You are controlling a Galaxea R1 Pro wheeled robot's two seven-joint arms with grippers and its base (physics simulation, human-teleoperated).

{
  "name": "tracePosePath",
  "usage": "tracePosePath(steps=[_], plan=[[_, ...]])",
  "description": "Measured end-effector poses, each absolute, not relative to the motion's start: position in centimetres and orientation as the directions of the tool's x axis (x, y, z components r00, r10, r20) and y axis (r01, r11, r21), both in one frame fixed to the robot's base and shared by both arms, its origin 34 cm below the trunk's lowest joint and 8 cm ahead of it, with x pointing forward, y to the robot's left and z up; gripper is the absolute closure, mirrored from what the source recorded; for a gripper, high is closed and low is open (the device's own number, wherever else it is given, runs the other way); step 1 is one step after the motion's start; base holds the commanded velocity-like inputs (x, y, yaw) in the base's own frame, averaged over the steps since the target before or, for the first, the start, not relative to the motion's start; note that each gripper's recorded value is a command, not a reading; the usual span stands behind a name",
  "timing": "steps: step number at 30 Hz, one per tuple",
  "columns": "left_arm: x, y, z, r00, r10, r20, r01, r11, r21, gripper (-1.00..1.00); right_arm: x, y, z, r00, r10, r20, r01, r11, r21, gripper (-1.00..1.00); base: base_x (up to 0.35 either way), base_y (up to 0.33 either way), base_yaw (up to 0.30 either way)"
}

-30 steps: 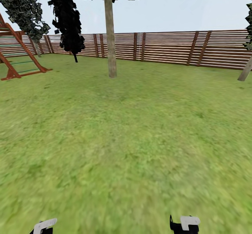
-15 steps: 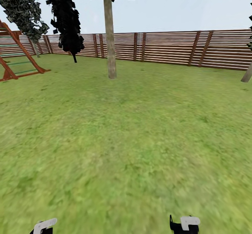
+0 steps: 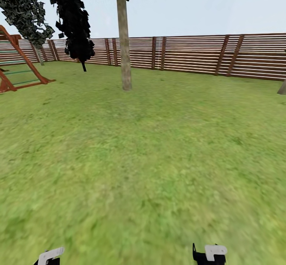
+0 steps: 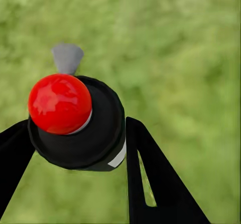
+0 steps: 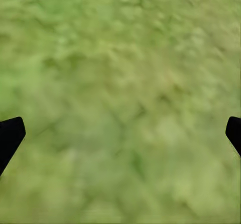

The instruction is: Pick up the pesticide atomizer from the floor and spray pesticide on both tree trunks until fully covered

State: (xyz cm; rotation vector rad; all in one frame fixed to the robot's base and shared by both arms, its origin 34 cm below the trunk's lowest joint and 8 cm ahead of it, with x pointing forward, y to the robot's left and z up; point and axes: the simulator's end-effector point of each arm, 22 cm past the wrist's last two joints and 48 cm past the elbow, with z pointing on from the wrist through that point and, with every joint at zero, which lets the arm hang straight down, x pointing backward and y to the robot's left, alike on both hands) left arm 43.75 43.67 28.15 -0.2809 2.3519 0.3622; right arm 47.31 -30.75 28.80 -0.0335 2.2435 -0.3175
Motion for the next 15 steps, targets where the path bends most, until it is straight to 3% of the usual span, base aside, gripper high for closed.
tracePosePath(steps=[15], plan=[[43.75,43.67,28.15,-0.711,-0.097,-0.697,-0.302,0.937,0.178,1.00,47.32,-30.75,28.81,-0.640,-0.132,-0.757,0.084,0.967,-0.239,-1.00,0.338,0.000,0.000]])
